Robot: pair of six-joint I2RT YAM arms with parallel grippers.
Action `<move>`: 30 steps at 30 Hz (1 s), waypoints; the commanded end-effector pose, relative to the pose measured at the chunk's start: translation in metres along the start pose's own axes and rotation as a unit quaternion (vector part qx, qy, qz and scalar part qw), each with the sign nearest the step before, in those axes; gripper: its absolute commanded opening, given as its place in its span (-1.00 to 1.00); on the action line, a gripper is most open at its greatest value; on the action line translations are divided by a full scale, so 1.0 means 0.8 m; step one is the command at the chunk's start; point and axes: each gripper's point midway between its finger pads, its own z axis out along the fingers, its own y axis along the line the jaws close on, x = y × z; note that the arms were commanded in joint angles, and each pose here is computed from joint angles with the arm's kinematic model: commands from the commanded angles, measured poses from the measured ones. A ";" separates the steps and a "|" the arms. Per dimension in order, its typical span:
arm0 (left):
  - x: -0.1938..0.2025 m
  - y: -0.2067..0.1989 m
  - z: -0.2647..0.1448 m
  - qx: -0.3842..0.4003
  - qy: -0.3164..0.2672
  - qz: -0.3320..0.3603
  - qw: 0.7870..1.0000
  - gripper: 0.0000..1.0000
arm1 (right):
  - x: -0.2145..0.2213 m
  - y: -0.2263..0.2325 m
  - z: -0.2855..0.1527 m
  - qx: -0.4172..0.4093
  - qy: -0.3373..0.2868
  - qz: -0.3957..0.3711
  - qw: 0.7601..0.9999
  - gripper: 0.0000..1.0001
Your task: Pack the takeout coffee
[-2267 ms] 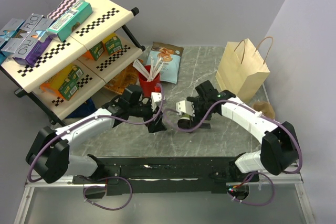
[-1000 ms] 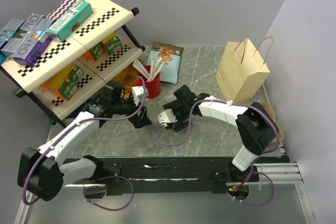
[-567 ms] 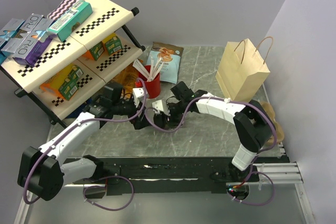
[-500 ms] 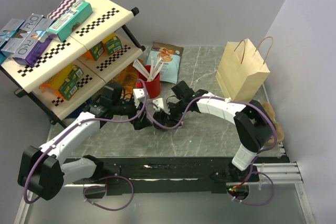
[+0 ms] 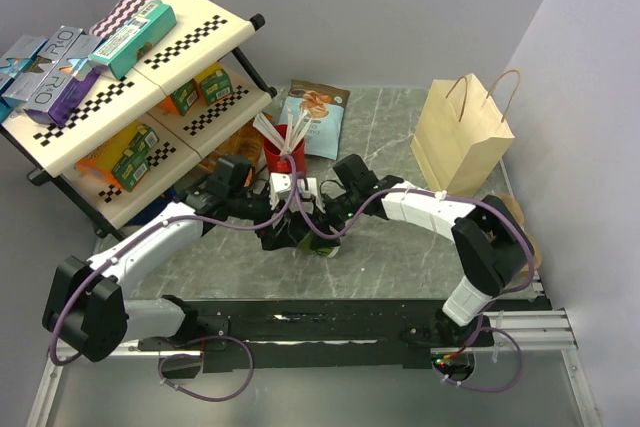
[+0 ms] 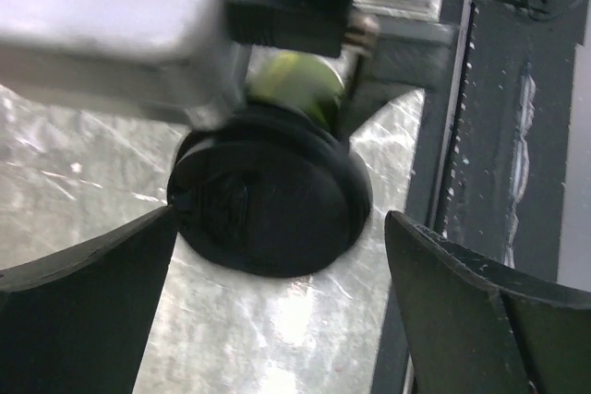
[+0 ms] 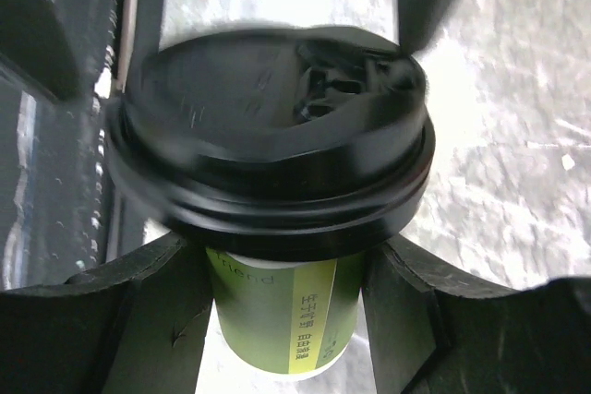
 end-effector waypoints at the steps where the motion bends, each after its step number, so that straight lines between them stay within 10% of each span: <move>1: -0.022 0.007 0.002 0.000 -0.001 0.008 1.000 0.99 | -0.065 0.005 -0.014 -0.009 -0.099 -0.032 0.994 0.18; 30: -0.036 -0.009 -0.037 -0.067 -0.021 0.084 0.994 0.89 | -0.067 -0.039 0.023 0.021 -0.159 -0.025 0.987 0.30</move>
